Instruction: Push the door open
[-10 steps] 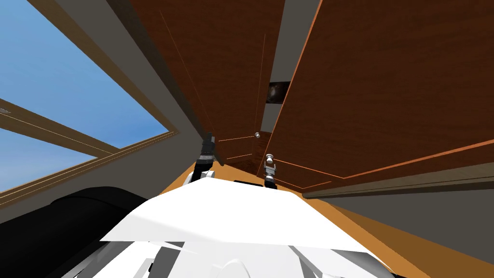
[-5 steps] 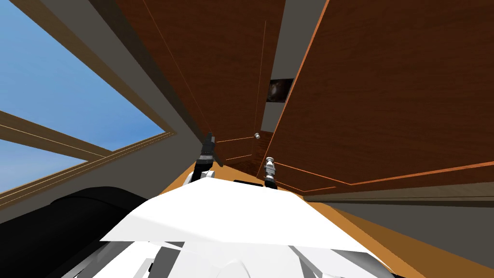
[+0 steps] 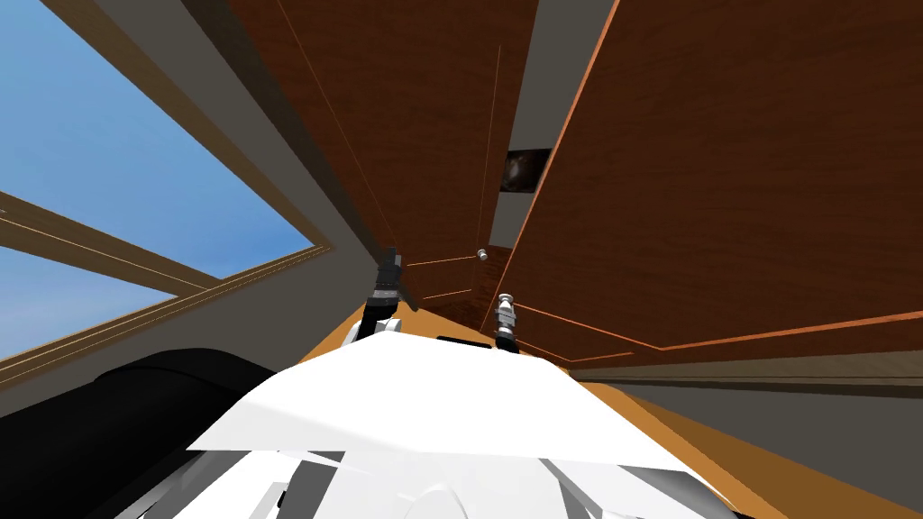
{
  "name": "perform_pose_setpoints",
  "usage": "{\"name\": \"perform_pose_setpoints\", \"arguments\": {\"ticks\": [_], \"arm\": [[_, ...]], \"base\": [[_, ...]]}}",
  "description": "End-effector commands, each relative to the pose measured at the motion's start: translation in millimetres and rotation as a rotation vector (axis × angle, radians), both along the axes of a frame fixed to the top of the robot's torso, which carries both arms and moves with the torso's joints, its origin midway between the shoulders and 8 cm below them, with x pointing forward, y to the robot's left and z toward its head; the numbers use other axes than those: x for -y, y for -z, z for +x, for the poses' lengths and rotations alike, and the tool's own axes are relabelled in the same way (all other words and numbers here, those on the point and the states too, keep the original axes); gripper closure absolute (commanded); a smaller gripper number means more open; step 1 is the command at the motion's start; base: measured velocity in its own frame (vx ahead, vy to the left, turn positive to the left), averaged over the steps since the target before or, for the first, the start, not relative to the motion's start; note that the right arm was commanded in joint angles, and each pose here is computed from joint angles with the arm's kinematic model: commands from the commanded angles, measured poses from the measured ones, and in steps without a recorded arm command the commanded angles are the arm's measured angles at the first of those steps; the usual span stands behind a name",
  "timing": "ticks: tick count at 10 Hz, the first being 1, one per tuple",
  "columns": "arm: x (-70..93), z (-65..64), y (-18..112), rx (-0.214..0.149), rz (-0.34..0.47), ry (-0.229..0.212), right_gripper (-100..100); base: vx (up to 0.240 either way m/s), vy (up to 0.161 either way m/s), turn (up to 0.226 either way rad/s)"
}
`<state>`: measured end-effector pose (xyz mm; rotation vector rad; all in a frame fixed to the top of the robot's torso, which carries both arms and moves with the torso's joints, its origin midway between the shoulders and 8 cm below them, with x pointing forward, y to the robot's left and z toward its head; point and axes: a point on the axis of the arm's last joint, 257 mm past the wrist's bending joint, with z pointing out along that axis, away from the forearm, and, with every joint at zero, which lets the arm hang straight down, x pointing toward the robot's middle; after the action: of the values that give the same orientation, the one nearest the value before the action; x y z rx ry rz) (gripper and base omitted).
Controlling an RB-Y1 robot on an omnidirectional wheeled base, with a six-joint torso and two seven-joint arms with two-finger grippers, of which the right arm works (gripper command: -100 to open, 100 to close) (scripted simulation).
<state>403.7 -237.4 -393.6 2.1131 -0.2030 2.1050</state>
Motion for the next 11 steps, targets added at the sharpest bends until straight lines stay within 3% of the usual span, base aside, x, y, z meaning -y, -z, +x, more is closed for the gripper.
{"name": "perform_pose_setpoints", "arguments": {"ticks": [1, 7, 8, 10, 11], "arm": [[19.7, 3.5, -3.4, 0.009, -0.011, 0.043, 100], [84.3, 6.0, -5.0, 0.014, -0.034, 0.19, 100], [84.3, 6.0, -5.0, 0.014, -0.034, 0.19, 100], [109.4, 4.7, -5.9, 0.016, -0.041, 0.25, 100], [110.3, 4.5, -5.9, 0.016, -0.041, 0.252, 100]], "base": [[0.09, -0.001, 0.135], [0.095, -0.004, 0.113], [0.067, -0.009, 0.055], [0.058, -0.01, 0.124], [0.06, -0.007, 0.061]]}}
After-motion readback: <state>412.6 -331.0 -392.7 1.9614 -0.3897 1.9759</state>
